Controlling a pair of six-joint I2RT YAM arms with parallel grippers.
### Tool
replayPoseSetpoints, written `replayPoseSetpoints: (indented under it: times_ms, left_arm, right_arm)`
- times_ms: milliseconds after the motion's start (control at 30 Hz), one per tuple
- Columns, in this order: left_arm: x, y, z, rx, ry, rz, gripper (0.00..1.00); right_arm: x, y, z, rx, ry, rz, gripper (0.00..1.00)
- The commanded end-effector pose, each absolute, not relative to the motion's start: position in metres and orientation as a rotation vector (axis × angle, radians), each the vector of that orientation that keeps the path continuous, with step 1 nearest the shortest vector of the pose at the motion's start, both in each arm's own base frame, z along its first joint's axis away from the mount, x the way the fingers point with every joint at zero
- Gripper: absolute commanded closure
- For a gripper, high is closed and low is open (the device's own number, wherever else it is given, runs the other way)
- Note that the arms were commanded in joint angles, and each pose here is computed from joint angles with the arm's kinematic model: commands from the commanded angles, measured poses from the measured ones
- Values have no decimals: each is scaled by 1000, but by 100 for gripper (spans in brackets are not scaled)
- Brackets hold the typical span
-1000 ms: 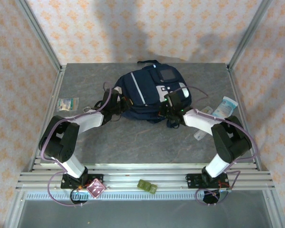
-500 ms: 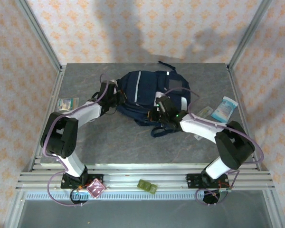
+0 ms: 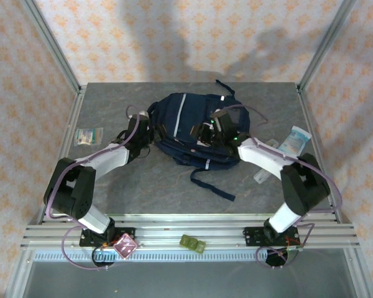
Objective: Pack the student bag
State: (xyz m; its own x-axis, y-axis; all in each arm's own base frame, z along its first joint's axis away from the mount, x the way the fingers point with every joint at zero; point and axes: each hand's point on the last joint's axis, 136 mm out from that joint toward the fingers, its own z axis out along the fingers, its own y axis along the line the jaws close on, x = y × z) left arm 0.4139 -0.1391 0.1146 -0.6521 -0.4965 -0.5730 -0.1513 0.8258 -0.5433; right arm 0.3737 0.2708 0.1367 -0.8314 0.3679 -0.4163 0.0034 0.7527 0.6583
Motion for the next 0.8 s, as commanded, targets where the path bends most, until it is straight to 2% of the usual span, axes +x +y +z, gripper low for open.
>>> replayPoseSetpoints:
  times_ms: [0, 200, 333, 433, 467, 600, 767]
  left_arm:
    - [416, -143, 116, -481, 2223, -612, 47]
    - [417, -153, 107, -464, 2241, -622, 50]
    - [416, -163, 91, -434, 2296, -627, 54]
    - [413, -169, 79, -421, 2327, -624, 56]
    - [412, -170, 76, -419, 2333, -624, 56]
    - [411, -173, 76, -412, 2337, -640, 58]
    - [406, -175, 111, -343, 2280, -615, 51]
  right_arm:
    - [382, 284, 128, 323, 2432, 963, 51]
    - [401, 297, 120, 354, 2421, 1006, 54]
    - [412, 302, 115, 427, 2396, 1082, 61]
    - [419, 300, 111, 508, 2378, 1109, 62]
    - [421, 299, 109, 540, 2371, 1139, 66]
    - [425, 294, 90, 600, 2430, 1081, 98]
    - [424, 295, 128, 515, 2360, 1126, 100]
